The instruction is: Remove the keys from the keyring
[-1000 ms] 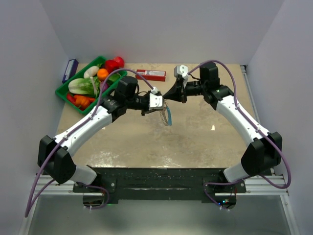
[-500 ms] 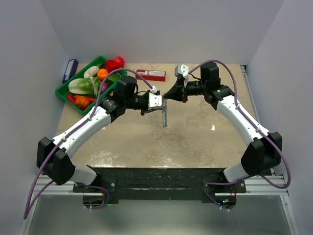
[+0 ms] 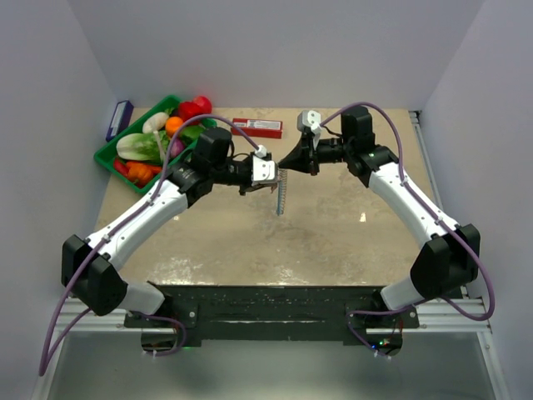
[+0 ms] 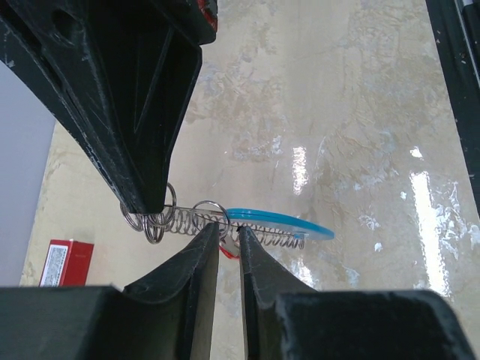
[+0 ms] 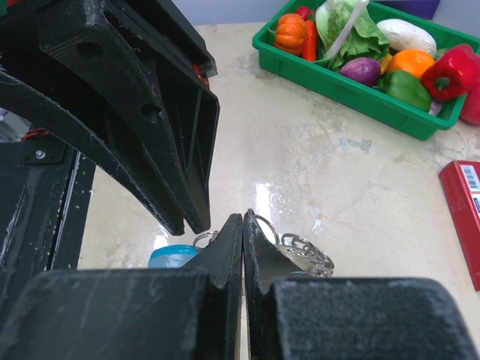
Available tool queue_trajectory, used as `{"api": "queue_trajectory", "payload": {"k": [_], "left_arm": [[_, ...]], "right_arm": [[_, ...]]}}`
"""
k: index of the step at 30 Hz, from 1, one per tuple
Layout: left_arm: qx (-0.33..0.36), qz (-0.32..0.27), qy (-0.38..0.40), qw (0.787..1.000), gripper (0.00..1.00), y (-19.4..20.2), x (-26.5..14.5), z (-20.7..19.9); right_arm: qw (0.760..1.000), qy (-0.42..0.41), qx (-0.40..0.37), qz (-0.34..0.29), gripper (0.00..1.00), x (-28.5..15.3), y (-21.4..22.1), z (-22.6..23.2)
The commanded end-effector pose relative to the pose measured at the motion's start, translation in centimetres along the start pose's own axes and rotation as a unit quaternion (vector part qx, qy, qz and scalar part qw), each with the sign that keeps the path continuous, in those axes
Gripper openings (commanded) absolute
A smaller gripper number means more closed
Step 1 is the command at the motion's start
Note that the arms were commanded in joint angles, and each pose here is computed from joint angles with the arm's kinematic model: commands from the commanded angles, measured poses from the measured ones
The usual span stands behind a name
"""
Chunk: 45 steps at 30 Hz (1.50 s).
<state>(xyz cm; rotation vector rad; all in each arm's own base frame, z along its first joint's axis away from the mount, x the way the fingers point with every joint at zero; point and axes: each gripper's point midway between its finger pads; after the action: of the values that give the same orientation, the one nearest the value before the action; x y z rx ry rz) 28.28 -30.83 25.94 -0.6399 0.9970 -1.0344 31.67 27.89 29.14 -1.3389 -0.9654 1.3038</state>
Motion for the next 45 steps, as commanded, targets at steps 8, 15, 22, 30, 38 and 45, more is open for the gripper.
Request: {"api": "queue_trajectory", "payload": {"k": [8, 15, 22, 30, 38, 45], "left_arm": [[0.014, -0.008, -0.018, 1.0, 0.22, -0.5, 0.8, 1.0], [0.014, 0.0, -0.028, 1.0, 0.23, 0.0, 0.9, 1.4], [0.009, -0.004, -0.028, 1.0, 0.24, 0.0, 1.0, 1.4], [0.006, -0.001, -0.024, 1.0, 0.31, 0.2, 1.1, 1.1], [0.006, 0.0, -0.025, 1.0, 0.25, 0.5, 1.3, 0.9], [-0.003, 0.008, -0.049, 0.999, 0.15, 1.0, 1.6, 1.6]], "right_arm": [[0.999, 0.001, -0.029, -0.022, 0.0, -0.4, -2.0, 0.0], [0.999, 0.005, -0.035, -0.025, 0.0, -0.7, -2.3, 0.2], [0.999, 0.003, -0.032, -0.024, 0.0, -0.6, -2.2, 0.3], [0.999, 0.007, -0.035, -0.024, 0.0, -0.7, -2.4, 0.1], [0.999, 0.006, -0.037, -0.026, 0.0, -0.6, -2.6, 0.2], [0.999, 0.007, -0.04, -0.028, 0.0, -0.8, -2.9, 0.3]]}}
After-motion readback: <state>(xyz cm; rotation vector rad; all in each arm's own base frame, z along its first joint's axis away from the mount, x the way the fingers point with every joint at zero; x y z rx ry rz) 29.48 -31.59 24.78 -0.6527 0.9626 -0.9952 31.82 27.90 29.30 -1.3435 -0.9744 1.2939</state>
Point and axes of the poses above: each gripper's point midway between its finger pads, its own x axis out along the fingers, its own z axis along the line the jaws close on, y = z × x, and after that the axes turned 6 degrees about x, right-handed
